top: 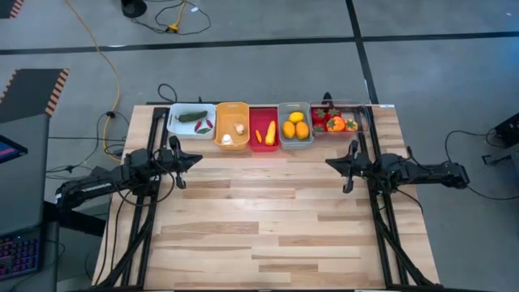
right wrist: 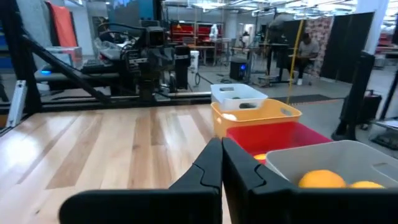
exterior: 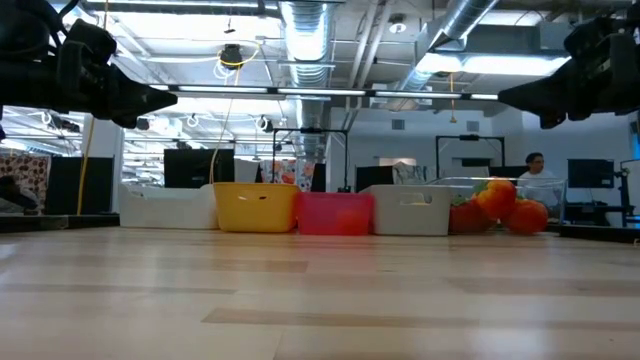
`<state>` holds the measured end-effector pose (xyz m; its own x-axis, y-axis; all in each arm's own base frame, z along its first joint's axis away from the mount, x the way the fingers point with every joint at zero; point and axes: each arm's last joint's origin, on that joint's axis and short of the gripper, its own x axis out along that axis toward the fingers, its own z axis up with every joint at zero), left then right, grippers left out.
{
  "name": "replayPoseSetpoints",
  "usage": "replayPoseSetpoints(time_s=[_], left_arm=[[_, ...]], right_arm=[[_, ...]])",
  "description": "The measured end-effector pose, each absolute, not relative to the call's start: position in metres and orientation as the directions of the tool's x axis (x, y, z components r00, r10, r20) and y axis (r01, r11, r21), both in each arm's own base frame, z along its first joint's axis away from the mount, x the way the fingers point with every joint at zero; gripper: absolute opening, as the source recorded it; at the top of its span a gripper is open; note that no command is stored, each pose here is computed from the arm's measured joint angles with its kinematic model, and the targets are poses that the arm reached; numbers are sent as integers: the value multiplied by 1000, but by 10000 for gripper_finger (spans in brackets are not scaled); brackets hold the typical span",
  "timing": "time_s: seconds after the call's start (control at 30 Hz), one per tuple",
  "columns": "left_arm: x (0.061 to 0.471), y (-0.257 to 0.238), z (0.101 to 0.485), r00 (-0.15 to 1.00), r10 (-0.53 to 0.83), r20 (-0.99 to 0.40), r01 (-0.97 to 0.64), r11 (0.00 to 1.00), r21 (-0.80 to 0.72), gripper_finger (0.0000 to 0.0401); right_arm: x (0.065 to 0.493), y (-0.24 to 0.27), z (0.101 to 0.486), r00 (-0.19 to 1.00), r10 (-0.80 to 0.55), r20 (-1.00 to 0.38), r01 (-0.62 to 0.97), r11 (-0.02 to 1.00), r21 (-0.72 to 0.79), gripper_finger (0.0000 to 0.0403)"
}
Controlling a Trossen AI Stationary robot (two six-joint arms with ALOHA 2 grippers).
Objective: Sort produce into baskets
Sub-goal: Return to Home Position
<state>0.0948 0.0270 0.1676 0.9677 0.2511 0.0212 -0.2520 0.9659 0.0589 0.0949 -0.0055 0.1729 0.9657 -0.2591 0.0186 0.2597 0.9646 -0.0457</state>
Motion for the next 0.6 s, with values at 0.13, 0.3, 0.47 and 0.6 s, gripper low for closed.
replayPoseSetpoints(time_s=[0.13,0.3,0.47,0.6], left_arm=[[95,27,168,969,248,22,-249,967,63,0],[95,27,168,971,237,24,-238,969,65,0],[95,27,168,971,236,25,-238,969,65,0],[95,27,168,971,236,25,-238,970,60,0]], right_arm=[[95,-4,172,982,-189,13,189,981,-47,32],[96,-2,171,991,-131,8,130,991,24,33],[96,0,170,997,-73,-1,73,997,22,33],[97,0,170,998,-63,-9,63,998,16,33]])
